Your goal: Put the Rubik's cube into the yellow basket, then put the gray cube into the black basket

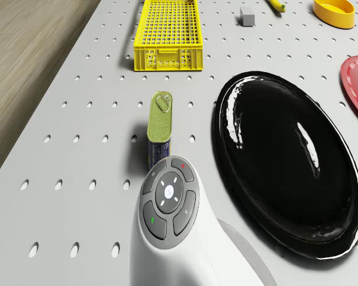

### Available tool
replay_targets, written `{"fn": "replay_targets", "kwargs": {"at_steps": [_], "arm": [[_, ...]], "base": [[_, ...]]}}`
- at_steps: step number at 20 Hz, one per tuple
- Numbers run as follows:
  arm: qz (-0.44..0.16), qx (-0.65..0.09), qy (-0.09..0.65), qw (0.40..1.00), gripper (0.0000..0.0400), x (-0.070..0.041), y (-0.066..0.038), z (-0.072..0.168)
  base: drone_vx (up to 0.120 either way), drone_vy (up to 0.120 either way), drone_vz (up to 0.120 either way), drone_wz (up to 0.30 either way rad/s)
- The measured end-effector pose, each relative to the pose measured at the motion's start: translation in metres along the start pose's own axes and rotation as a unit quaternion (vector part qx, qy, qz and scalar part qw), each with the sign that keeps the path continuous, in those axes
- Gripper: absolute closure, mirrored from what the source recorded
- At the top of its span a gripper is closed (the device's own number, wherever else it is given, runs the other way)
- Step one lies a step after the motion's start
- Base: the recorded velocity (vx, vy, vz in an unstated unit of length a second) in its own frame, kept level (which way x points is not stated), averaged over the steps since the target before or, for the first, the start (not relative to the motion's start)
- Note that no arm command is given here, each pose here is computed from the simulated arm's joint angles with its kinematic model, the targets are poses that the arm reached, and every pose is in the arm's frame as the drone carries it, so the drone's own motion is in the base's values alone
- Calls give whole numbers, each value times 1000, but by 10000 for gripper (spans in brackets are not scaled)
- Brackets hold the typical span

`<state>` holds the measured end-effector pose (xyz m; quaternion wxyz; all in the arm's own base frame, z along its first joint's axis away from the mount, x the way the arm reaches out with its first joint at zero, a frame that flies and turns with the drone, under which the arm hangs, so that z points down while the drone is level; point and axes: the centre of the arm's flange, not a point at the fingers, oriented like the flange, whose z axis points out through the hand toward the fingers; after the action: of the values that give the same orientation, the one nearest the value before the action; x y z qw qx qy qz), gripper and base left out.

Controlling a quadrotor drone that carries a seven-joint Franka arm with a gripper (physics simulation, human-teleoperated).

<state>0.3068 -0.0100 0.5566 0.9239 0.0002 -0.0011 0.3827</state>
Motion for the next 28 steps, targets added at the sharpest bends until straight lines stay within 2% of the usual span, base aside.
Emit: {"fn": "replay_targets", "kwargs": {"at_steps": [11,18,23,28], "arm": [[0,0,0,1000,74,0,0,0],[0,0,0,1000,75,0,0,-22],[0,0,0,1000,75,0,0,-39],[0,0,0,1000,75,0,0,-46]], "base": [[0,0,0,0],[0,0,6,0],[0,0,120,0],[0,0,120,0]]}}
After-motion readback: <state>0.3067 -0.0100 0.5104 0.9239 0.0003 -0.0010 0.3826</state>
